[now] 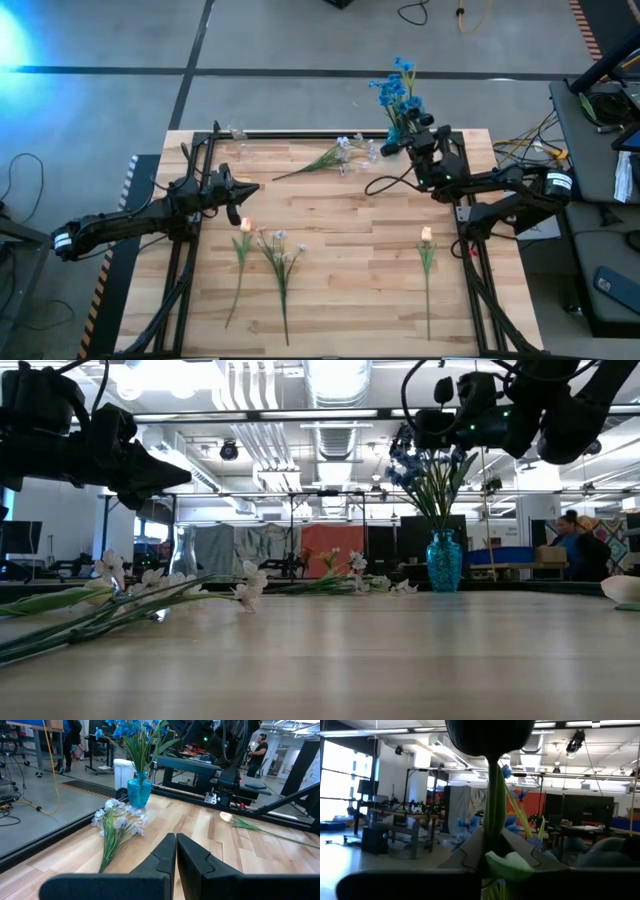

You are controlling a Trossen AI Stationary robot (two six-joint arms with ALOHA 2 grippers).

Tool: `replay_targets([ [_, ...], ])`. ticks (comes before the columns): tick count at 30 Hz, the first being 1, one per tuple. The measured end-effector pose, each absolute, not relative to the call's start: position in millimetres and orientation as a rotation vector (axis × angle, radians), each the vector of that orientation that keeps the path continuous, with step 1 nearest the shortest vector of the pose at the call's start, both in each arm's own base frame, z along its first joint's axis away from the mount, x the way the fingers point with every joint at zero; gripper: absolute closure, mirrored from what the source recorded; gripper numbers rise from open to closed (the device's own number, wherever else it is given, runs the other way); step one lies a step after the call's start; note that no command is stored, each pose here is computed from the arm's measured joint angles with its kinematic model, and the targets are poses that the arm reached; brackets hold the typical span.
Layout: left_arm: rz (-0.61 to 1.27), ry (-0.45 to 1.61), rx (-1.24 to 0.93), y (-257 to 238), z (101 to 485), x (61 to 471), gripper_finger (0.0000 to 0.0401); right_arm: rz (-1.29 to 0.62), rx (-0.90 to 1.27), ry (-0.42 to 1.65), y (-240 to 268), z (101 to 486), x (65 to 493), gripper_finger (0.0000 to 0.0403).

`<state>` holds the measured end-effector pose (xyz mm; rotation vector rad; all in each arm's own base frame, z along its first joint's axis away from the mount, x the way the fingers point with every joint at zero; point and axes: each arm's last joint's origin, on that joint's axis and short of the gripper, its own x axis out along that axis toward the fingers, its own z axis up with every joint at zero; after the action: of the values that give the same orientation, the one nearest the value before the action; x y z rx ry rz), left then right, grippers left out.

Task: Sort flowers into vase by color
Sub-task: Put the black flower into the blue vase

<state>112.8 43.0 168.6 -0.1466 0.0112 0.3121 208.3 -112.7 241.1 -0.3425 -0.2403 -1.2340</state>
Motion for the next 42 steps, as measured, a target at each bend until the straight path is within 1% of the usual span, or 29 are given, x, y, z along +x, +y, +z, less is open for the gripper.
replay_targets([
  [4, 0.312, 0.011, -0.147, 43, 169, 113, 0.0401, -1.266, -0.343, -0.218, -114, 244, 210, 0.0342],
  [9, 0.312, 0.011, -0.147, 43, 169, 113, 0.0401, -1.318, -0.343, -0.142, -118, 247, 215, 0.0312],
  [18, 0.312, 0.011, -0.149, 43, 169, 113, 0.0401, -1.278, -0.314, 0.025, -126, 251, 235, 0.025],
  [26, 0.311, 0.011, -0.15, 43, 169, 113, 0.0401, -1.282, -0.252, 0.246, -135, 262, 252, 0.0217],
  [31, 0.311, 0.011, -0.147, 43, 169, 113, 0.0401, -1.265, -0.246, 0.349, -137, 274, 259, 0.0198],
  [34, 0.311, 0.011, -0.147, 43, 169, 113, 0.0401, -1.248, -0.262, 0.409, -136, 280, 261, 0.0191],
  [37, 0.311, 0.012, -0.147, 43, 169, 113, 0.0401, -1.227, -0.278, 0.467, -134, 286, 263, 0.0193],
  [40, 0.31, 0.012, -0.147, 43, 169, 113, 0.0401, -1.207, -0.29, 0.495, -131, 293, 266, 0.0205],
  [42, 0.31, 0.011, -0.147, 43, 169, 113, 0.0401, -1.198, -0.295, 0.507, -129, 298, 267, 0.0221],
])
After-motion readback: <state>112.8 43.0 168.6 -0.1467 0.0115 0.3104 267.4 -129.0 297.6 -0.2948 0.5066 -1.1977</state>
